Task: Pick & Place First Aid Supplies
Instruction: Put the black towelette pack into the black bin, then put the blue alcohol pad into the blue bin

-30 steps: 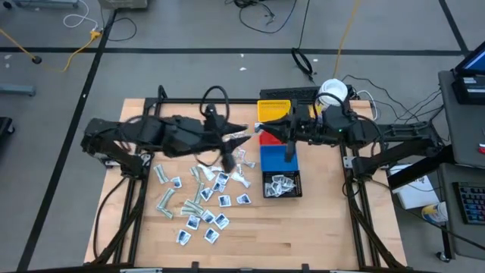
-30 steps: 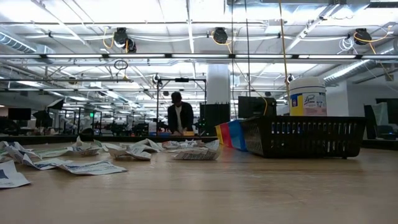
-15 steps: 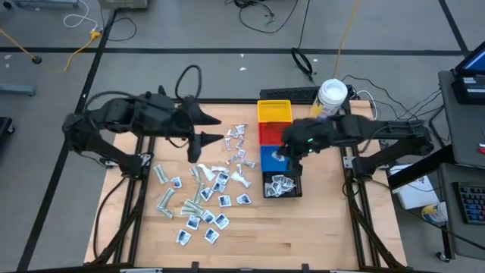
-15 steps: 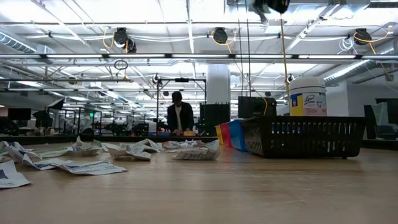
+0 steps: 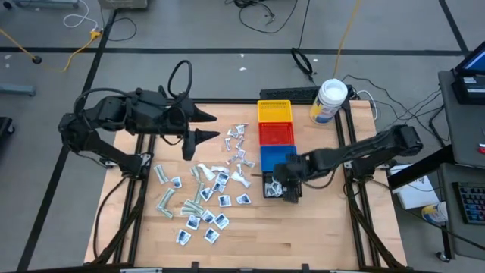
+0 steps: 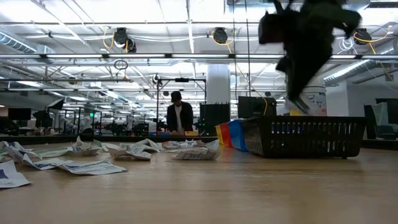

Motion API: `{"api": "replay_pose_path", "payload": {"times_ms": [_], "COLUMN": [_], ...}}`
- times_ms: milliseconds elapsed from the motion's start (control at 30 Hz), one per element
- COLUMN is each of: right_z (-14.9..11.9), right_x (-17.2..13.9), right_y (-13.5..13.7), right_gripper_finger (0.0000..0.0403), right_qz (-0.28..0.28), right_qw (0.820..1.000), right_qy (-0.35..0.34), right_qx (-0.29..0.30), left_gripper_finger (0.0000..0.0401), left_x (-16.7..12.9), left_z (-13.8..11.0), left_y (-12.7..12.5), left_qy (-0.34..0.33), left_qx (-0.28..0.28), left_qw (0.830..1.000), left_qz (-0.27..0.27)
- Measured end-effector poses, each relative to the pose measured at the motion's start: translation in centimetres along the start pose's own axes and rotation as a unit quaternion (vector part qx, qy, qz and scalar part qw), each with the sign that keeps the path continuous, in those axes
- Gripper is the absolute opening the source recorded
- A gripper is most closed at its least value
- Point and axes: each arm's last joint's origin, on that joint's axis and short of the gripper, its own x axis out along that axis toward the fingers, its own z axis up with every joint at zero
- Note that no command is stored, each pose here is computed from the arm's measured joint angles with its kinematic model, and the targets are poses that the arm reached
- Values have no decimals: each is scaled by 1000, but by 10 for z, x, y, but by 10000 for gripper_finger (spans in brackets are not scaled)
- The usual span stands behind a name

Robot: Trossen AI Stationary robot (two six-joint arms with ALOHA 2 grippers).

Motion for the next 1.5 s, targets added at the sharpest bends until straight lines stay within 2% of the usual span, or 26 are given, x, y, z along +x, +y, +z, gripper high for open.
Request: {"api": "replay_pose_path", "payload": {"times_ms": [100, 200, 300, 400, 667, 833, 1000, 1067, 1133, 1200, 1333, 1500], "right_z": [-5, -6, -5, -7, -8, 16, 51, 69, 78, 93, 113, 125], "right_x": [17, 21, 21, 19, 14, -12, -48, -66, -82, -103, -140, -182], "right_y": [2, 3, 2, 1, 1, 7, 9, 11, 8, 8, 2, -7], "right_gripper_finger": [0, 2, 20, 61, 214, 265, 276, 275, 273, 270, 264, 263], "right_qz": [23, 20, 11, 7, 7, 35, 78, 99, 106, 123, 132, 117], "right_qw": [1000, 1000, 1000, 1000, 1000, 995, 969, 948, 934, 906, 869, 835], "right_qy": [-5, 1, -3, 1, 2, -89, -233, -303, -340, -403, -475, -536], "right_qx": [0, -1, -1, -12, -1, 2, 17, 22, 30, 37, 46, 31], "left_gripper_finger": [230, 230, 230, 230, 230, 230, 230, 230, 230, 230, 230, 230], "left_x": [0, 0, 0, 0, 0, 0, 0, 0, 0, 0, 0, 0], "left_z": [0, 0, 0, -2, -3, -3, -3, -3, -3, -3, -3, -2], "left_y": [0, 0, 0, 0, 1, 1, 1, 1, 1, 1, 1, 0], "left_qy": [0, 0, 0, 9, 13, 13, 16, 17, 16, 16, 14, 6], "left_qx": [0, 0, 0, 2, 2, 4, 10, 10, 7, 3, -2, -2], "left_qw": [1000, 1000, 1000, 1000, 1000, 1000, 1000, 1000, 1000, 1000, 1000, 1000], "left_qz": [0, 0, 0, 2, 4, 8, 9, 9, 9, 9, 8, 6]}}
